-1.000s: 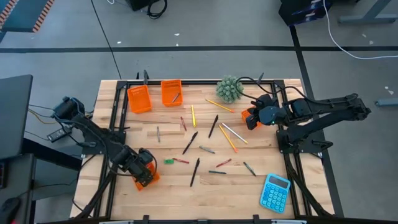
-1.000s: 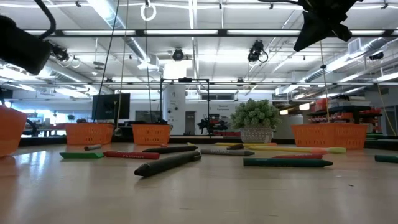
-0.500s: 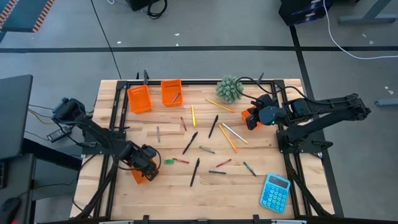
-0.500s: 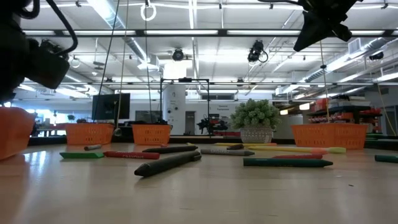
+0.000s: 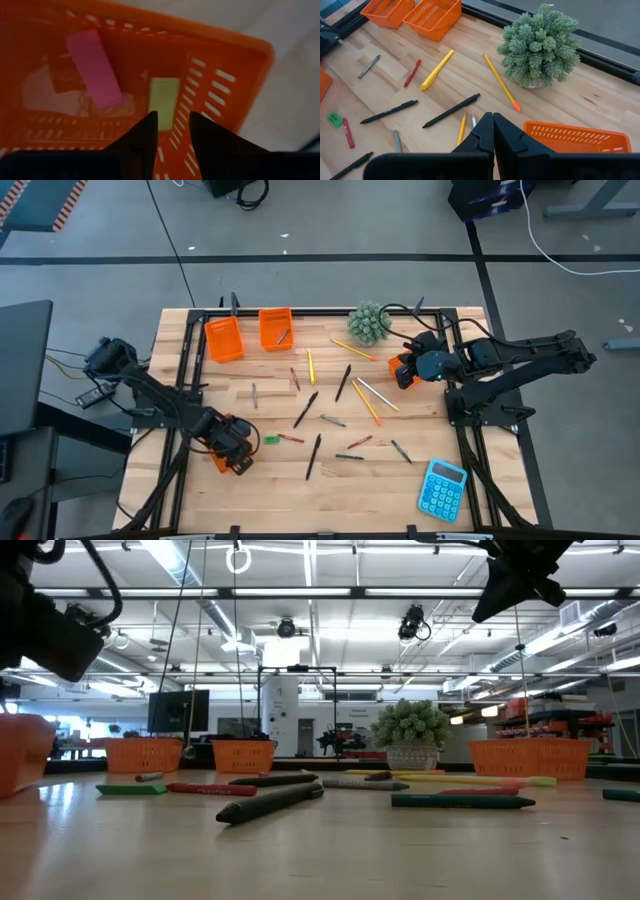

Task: Sort crayons/erasers/pens/pencils in bins
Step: Put the yellow eraser into the bottom orange bin, then put the middle black pen into the right orange bin

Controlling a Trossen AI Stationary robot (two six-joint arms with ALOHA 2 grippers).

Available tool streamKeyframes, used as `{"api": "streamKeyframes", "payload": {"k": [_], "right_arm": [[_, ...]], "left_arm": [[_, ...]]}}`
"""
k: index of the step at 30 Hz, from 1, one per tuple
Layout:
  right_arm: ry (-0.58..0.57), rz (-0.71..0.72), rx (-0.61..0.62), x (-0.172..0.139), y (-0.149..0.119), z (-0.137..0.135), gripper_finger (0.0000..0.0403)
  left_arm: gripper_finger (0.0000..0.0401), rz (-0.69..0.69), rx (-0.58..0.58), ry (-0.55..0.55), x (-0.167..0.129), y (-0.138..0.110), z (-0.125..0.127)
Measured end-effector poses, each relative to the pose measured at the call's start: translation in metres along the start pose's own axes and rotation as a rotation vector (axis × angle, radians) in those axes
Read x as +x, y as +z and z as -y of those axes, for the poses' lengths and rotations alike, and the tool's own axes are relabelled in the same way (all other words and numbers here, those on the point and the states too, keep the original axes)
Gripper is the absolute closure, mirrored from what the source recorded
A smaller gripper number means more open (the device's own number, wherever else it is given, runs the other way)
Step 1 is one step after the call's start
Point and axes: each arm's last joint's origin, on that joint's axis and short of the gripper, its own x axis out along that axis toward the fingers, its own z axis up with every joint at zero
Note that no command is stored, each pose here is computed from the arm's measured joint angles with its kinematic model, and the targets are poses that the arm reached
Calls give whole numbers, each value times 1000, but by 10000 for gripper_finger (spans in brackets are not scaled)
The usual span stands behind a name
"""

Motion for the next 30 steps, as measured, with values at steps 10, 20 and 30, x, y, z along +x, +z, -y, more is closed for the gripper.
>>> {"api": "streamKeyframes", "payload": {"k": [10,20,30], "right_arm": [[19,-22,-17,0,-1,0,395],[43,-53,-28,0,-2,-1,395],[18,-21,-75,0,-1,0,395]], "left_arm": [[279,-6,64,24,-19,0,13],[271,6,156,148,-67,6,26],[284,356,1,46,-103,87,27]]}}
